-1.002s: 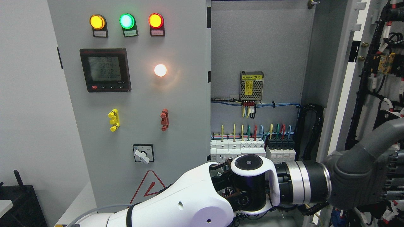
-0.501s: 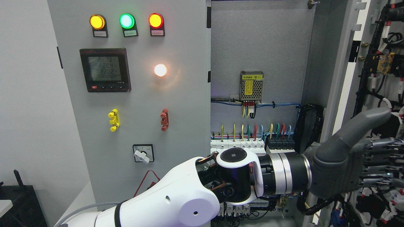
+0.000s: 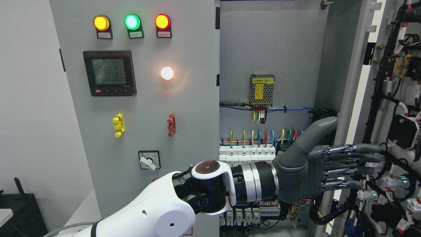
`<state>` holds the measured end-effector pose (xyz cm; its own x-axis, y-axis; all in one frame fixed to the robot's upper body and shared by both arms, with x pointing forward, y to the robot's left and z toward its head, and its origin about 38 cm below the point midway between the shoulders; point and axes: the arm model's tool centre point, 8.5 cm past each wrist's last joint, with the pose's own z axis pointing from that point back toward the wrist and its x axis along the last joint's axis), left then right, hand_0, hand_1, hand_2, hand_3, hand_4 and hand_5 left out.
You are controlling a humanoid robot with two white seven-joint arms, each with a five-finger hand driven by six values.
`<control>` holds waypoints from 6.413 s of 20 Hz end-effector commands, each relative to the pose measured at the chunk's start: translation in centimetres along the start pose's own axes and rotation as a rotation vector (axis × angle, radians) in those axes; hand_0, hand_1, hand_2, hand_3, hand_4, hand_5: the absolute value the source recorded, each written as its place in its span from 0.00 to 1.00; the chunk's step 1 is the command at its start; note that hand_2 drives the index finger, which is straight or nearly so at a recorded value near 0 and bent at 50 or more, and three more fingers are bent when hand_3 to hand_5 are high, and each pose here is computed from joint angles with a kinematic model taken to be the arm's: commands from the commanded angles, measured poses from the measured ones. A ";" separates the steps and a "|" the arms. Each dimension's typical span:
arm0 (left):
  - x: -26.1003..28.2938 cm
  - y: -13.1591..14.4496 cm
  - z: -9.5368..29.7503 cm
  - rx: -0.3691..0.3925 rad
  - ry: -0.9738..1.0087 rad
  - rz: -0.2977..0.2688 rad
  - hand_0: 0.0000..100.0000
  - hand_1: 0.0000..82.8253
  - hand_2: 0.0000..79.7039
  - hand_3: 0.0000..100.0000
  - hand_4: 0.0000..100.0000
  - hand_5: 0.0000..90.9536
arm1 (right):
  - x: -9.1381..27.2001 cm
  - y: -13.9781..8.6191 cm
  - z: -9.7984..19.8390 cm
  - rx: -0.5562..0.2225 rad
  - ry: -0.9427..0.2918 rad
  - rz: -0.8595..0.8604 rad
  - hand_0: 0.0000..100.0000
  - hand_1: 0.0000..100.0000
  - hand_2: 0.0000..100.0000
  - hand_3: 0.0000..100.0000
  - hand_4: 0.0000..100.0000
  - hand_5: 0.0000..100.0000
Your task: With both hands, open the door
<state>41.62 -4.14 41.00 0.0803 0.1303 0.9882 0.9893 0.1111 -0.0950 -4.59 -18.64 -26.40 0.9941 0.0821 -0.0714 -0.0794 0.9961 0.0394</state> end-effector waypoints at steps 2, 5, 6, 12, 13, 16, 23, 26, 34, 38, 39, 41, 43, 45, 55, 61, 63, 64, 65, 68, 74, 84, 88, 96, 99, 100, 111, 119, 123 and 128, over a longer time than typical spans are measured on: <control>-2.2 4.0 10.6 0.183 0.055 0.000 0.00 0.00 0.00 0.00 0.04 0.00 | -0.1 0.0 0.0 0.000 0.002 0.000 0.00 0.00 0.00 0.00 0.00 0.00; -3.4 5.0 13.4 0.239 0.063 0.025 0.00 0.00 0.00 0.00 0.04 0.00 | 0.0 0.0 0.0 0.000 0.001 0.000 0.00 0.00 0.00 0.00 0.00 0.00; -3.4 5.2 14.1 0.252 0.060 0.027 0.00 0.00 0.00 0.00 0.04 0.00 | 0.0 0.0 0.0 0.000 0.001 0.001 0.00 0.00 0.00 0.00 0.00 0.00; -5.3 4.6 18.8 0.298 0.090 0.052 0.00 0.00 0.00 0.00 0.04 0.00 | 0.0 0.0 0.0 0.000 0.001 0.000 0.00 0.00 0.00 0.00 0.00 0.00; -6.0 4.3 19.7 0.297 0.103 0.063 0.00 0.00 0.00 0.00 0.04 0.00 | 0.0 0.0 0.0 0.000 0.001 0.001 0.00 0.00 0.00 0.00 0.00 0.00; -7.6 3.7 22.0 0.309 0.136 0.090 0.00 0.00 0.00 0.00 0.04 0.00 | -0.1 0.0 0.0 0.000 0.002 0.000 0.00 0.00 0.00 0.00 0.00 0.00; -12.7 2.6 28.6 0.421 0.237 0.197 0.00 0.00 0.00 0.00 0.04 0.00 | 0.0 0.0 0.0 0.000 0.001 0.000 0.00 0.00 0.00 0.00 0.00 0.00; -14.2 2.2 30.7 0.452 0.270 0.231 0.00 0.00 0.00 0.00 0.04 0.00 | 0.0 0.0 0.0 0.000 0.001 0.000 0.00 0.00 0.00 0.00 0.00 0.00; -21.2 -0.8 37.2 0.549 0.432 0.312 0.00 0.00 0.00 0.00 0.04 0.00 | 0.0 0.0 0.0 0.000 0.001 0.000 0.00 0.00 0.00 0.00 0.00 0.00; -25.5 -3.4 39.7 0.589 0.499 0.359 0.00 0.00 0.00 0.00 0.04 0.00 | 0.0 0.0 0.0 0.000 0.001 0.000 0.00 0.00 0.00 0.00 0.00 0.00; -26.4 -4.1 40.3 0.596 0.516 0.371 0.00 0.00 0.00 0.00 0.04 0.00 | 0.0 0.0 0.0 0.000 0.001 0.000 0.00 0.00 0.00 0.00 0.00 0.00; -28.1 -5.3 41.6 0.618 0.553 0.394 0.00 0.00 0.00 0.00 0.04 0.00 | 0.0 -0.1 0.0 -0.001 0.001 0.000 0.00 0.00 0.00 0.00 0.00 0.00; -29.8 -7.0 42.7 0.626 0.585 0.419 0.00 0.00 0.00 0.00 0.04 0.00 | 0.0 0.0 0.0 0.000 0.001 0.000 0.00 0.00 0.00 0.00 0.00 0.00; -31.5 -8.5 43.7 0.636 0.614 0.436 0.00 0.00 0.00 0.00 0.04 0.00 | 0.0 0.0 0.0 0.000 0.001 0.000 0.00 0.00 0.00 0.00 0.00 0.00; -37.2 -15.1 48.5 0.696 0.719 0.485 0.00 0.00 0.00 0.00 0.04 0.00 | 0.0 0.0 0.0 0.000 0.001 0.000 0.00 0.00 0.00 0.00 0.00 0.00; -42.1 -19.3 51.9 0.756 0.809 0.523 0.00 0.00 0.00 0.00 0.04 0.00 | 0.0 0.0 0.0 0.000 0.001 0.000 0.00 0.00 0.00 0.00 0.00 0.00; -43.9 -20.2 52.7 0.780 0.841 0.541 0.00 0.00 0.00 0.00 0.04 0.00 | 0.0 0.0 0.0 0.000 0.001 0.000 0.00 0.00 0.00 0.00 0.00 0.00; -44.9 -20.7 52.9 0.790 0.855 0.554 0.00 0.00 0.00 0.00 0.04 0.00 | 0.0 0.0 0.0 0.000 0.001 0.000 0.00 0.00 0.00 0.00 0.00 0.00; -45.9 -21.2 53.1 0.799 0.872 0.561 0.00 0.00 0.00 0.00 0.04 0.00 | 0.0 0.0 0.0 0.000 0.001 0.000 0.00 0.00 0.00 0.00 0.00 0.00; -48.7 -22.7 52.9 0.813 0.907 0.582 0.00 0.00 0.00 0.00 0.04 0.00 | 0.0 0.0 0.0 0.000 0.001 0.000 0.00 0.00 0.00 0.00 0.00 0.00; -54.9 -27.0 52.8 0.858 1.012 0.678 0.00 0.00 0.00 0.00 0.04 0.00 | 0.0 0.0 0.0 0.000 0.001 0.000 0.00 0.00 0.00 0.00 0.00 0.00; -63.1 -29.3 46.8 0.907 1.091 0.790 0.00 0.00 0.00 0.00 0.04 0.00 | 0.0 0.0 0.0 0.000 0.001 0.000 0.00 0.00 0.00 0.00 0.00 0.00; -64.4 -28.9 44.6 0.938 1.104 0.828 0.00 0.00 0.00 0.00 0.04 0.00 | 0.0 0.0 0.0 0.000 0.001 0.000 0.00 0.00 0.00 0.00 0.00 0.00; -66.0 -30.9 40.1 0.953 1.127 0.906 0.00 0.00 0.00 0.00 0.04 0.00 | 0.0 0.0 0.0 0.000 0.001 0.001 0.00 0.00 0.00 0.00 0.00 0.00; -66.4 -32.4 39.4 0.982 1.171 0.935 0.00 0.00 0.00 0.00 0.04 0.00 | 0.0 0.0 0.0 0.000 0.001 0.000 0.00 0.00 0.00 0.00 0.00 0.00; -66.5 -33.0 39.5 0.981 1.194 0.937 0.00 0.00 0.00 0.00 0.04 0.00 | 0.0 0.0 0.0 0.000 0.001 0.000 0.00 0.00 0.00 0.00 0.00 0.00; -66.2 -37.5 39.6 1.050 1.175 0.998 0.00 0.00 0.00 0.00 0.04 0.00 | 0.0 0.0 0.0 0.000 0.001 -0.002 0.00 0.00 0.00 0.00 0.00 0.00; -66.2 -38.9 39.4 1.077 1.165 1.046 0.00 0.00 0.00 0.00 0.04 0.00 | 1.9 0.3 0.1 0.008 -0.082 -0.003 0.00 0.00 0.00 0.00 0.00 0.00; -66.2 -38.7 39.6 1.090 1.177 1.030 0.00 0.00 0.00 0.00 0.04 0.00 | 2.3 -0.1 0.3 0.005 -0.134 -0.024 0.00 0.00 0.00 0.00 0.00 0.00; -66.2 -38.5 39.7 1.098 1.178 1.020 0.00 0.00 0.00 0.00 0.04 0.00 | 1.3 -0.5 0.8 0.000 -0.213 -0.084 0.00 0.00 0.00 0.00 0.00 0.00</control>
<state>-5.31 23.58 -25.76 0.9888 -0.1303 0.0730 0.1398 0.9794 -0.1457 -4.64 -18.53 -26.25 0.9986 0.0492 0.0173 -0.0500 0.9978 0.0446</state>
